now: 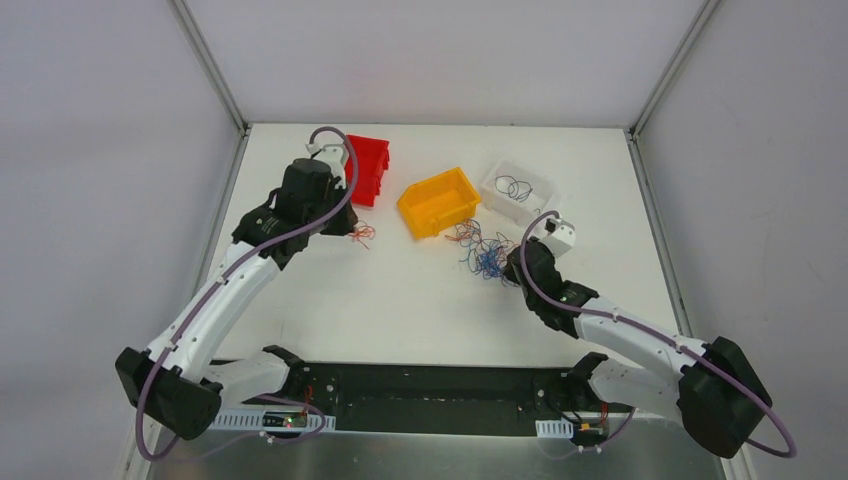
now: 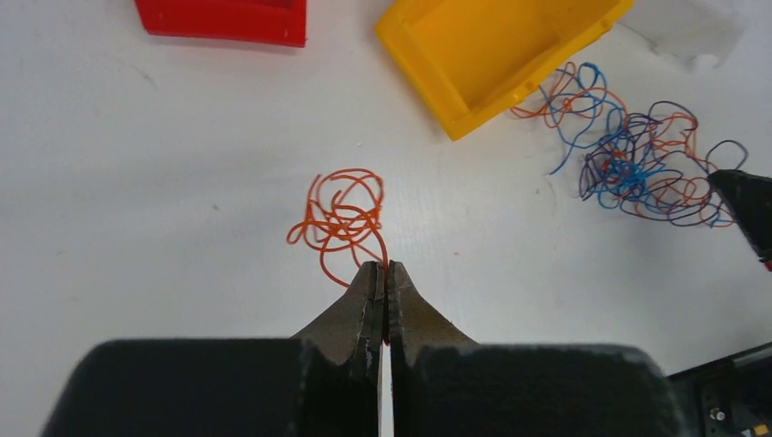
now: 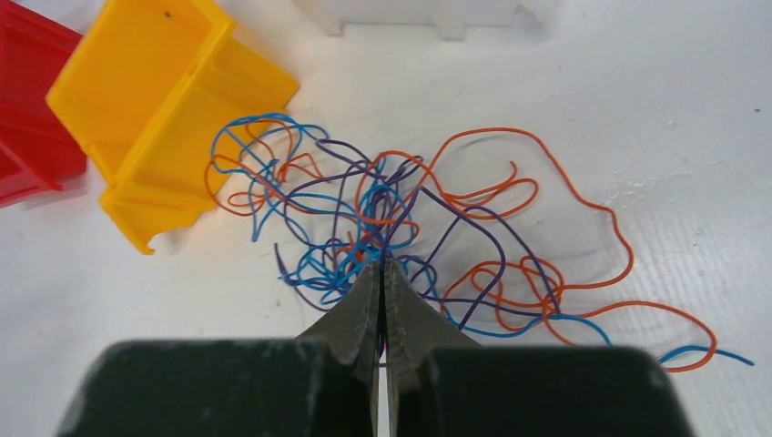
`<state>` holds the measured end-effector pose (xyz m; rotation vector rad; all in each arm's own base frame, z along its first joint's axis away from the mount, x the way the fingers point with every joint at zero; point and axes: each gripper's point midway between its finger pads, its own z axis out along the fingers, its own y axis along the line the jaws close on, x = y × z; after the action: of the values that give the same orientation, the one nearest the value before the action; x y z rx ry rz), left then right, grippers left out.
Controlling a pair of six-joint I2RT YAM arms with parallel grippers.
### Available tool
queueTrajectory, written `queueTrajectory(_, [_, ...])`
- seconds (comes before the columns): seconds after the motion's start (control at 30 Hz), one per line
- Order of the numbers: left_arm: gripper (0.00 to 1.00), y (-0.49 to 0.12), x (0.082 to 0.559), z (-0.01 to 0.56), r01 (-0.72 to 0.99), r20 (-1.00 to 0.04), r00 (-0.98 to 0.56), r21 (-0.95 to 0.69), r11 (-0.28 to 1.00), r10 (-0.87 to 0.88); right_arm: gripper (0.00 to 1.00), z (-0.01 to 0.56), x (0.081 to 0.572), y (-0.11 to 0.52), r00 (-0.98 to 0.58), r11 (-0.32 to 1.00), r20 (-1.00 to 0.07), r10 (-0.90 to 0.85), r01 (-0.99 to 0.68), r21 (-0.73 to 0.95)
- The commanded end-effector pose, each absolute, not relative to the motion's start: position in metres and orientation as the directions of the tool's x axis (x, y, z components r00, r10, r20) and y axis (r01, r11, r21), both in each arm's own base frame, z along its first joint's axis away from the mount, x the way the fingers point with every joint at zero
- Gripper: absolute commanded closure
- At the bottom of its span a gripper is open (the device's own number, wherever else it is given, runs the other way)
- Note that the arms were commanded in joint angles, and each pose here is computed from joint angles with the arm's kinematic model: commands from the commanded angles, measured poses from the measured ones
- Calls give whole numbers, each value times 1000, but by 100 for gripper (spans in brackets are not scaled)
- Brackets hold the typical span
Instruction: Untangle the cables
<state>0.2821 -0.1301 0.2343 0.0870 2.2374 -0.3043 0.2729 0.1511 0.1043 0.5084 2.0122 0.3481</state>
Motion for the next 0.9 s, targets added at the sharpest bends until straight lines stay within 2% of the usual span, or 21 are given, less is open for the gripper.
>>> queueTrajectory(0.0, [100, -171, 306, 264, 258, -786, -607, -333, 907, -115, 99, 85, 276, 134, -452, 915, -797, 401, 236, 326])
queueTrajectory(0.07, [100, -183, 314, 263, 271, -774, -620, -361, 892, -125, 98, 75, 276, 136, -476, 917, -784, 397, 247, 314])
queueTrajectory(0.13, [100, -192, 322, 263, 280, -769, -626, -373, 884, -126, 91, 69, 276, 138, -491, 915, -773, 401, 252, 314])
queueTrajectory(0.23, [100, -205, 332, 264, 298, -769, -628, -380, 876, -120, 32, 67, 277, 141, -505, 917, -766, 397, 248, 311])
queueTrajectory(0.27, [100, -209, 335, 264, 304, -768, -630, -382, 872, -117, 23, 68, 277, 140, -505, 916, -765, 400, 250, 314])
queueTrajectory(0.3, [100, -214, 337, 265, 312, -769, -629, -385, 868, -114, 19, 69, 278, 140, -502, 913, -763, 406, 251, 321])
queueTrajectory(0.87, [100, -278, 410, 229, 354, -735, -669, -446, 822, -111, 16, 87, 277, 121, -394, 865, -772, 500, 273, 421])
